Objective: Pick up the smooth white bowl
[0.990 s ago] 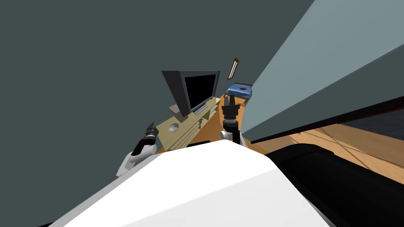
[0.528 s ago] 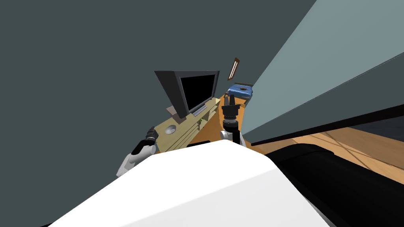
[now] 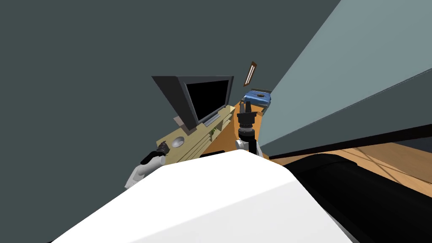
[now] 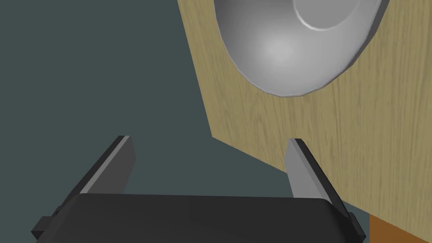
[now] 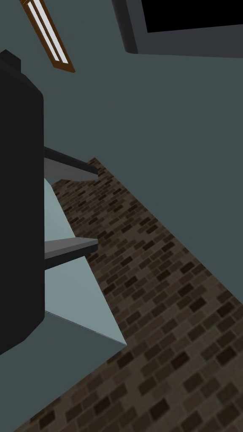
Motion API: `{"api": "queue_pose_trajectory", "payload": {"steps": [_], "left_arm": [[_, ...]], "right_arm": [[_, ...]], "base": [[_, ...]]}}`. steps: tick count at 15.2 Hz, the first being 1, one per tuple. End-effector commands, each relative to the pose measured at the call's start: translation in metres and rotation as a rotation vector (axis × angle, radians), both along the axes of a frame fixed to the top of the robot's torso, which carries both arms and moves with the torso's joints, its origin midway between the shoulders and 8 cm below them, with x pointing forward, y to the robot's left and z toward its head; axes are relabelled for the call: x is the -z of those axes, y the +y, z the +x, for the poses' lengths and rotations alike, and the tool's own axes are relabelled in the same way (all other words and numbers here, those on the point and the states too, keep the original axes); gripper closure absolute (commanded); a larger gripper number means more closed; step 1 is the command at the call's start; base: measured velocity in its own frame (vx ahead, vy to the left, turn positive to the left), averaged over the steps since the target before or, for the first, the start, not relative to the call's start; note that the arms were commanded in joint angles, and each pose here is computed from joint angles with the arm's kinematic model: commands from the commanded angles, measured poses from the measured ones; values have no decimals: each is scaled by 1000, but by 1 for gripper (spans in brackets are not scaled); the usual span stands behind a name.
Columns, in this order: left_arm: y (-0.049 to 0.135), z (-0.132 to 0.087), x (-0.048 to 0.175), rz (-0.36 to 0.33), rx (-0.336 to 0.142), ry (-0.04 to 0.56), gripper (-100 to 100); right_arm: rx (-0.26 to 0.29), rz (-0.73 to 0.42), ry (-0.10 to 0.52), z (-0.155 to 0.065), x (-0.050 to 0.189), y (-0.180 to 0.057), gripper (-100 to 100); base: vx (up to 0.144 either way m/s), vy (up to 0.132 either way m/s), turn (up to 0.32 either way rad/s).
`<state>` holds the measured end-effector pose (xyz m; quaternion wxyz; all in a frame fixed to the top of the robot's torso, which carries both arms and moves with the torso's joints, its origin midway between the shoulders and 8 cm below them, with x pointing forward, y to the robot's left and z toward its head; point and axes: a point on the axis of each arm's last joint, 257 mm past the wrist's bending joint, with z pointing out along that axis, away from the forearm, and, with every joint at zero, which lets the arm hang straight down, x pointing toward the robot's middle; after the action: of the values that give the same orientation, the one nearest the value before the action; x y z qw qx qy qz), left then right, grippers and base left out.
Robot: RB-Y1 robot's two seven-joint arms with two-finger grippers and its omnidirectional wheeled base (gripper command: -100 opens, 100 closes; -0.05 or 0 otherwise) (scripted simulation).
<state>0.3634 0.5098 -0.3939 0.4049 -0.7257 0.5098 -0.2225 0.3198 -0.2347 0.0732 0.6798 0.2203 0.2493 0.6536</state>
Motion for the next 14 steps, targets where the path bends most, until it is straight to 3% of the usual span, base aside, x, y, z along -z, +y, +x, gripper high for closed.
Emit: {"api": "queue_pose_trajectory", "payload": {"steps": [1,4,14], "left_arm": [[1,-5,6,-15,-11,24,-100],[6,-22,32,-72,-56,102,-100],[5,-59,79,-200,-140,259,-100]], "right_arm": [[0,0,0,0,0,0,0],[0,0,0,0,0,0,0],[0,0,0,0,0,0,0]], "base": [[48,-48,6],[66,-60,8],[70,-76,14]]}}
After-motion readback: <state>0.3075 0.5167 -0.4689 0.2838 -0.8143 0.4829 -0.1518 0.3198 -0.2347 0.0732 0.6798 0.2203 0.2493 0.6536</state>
